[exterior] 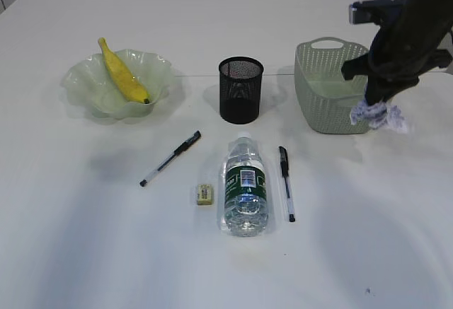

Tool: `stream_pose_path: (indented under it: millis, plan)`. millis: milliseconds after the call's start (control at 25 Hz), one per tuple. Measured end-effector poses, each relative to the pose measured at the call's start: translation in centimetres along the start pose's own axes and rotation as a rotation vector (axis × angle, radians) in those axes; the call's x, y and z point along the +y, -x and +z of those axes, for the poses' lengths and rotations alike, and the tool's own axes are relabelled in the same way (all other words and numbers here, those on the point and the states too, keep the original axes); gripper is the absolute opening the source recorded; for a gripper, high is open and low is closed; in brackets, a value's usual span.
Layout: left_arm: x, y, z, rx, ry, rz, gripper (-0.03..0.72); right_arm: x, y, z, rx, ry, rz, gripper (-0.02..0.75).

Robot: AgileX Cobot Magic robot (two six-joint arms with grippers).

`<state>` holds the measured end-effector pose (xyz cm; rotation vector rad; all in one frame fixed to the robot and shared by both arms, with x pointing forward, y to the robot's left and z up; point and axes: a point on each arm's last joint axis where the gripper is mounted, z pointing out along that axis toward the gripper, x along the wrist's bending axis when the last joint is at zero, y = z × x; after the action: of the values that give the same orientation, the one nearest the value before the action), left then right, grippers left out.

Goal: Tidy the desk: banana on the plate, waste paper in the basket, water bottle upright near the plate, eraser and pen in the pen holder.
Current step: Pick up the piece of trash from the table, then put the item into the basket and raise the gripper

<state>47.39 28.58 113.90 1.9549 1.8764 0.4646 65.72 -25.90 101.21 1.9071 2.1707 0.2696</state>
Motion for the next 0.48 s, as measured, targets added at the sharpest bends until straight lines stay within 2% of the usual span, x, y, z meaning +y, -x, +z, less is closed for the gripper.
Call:
stream_pose_path:
  millis: [240,480]
  plan:
    - [0.0,0.0,0.0,0.001,0.001,0.001,0.276,2.9,0.2,-2.5,0.006,0.215,0.082,0.06]
    - [-0.1,0.0,0.0,0.001,-0.008,0.001,0.276,5.3,0.1,-2.5,0.025,0.46,0.119,0.059]
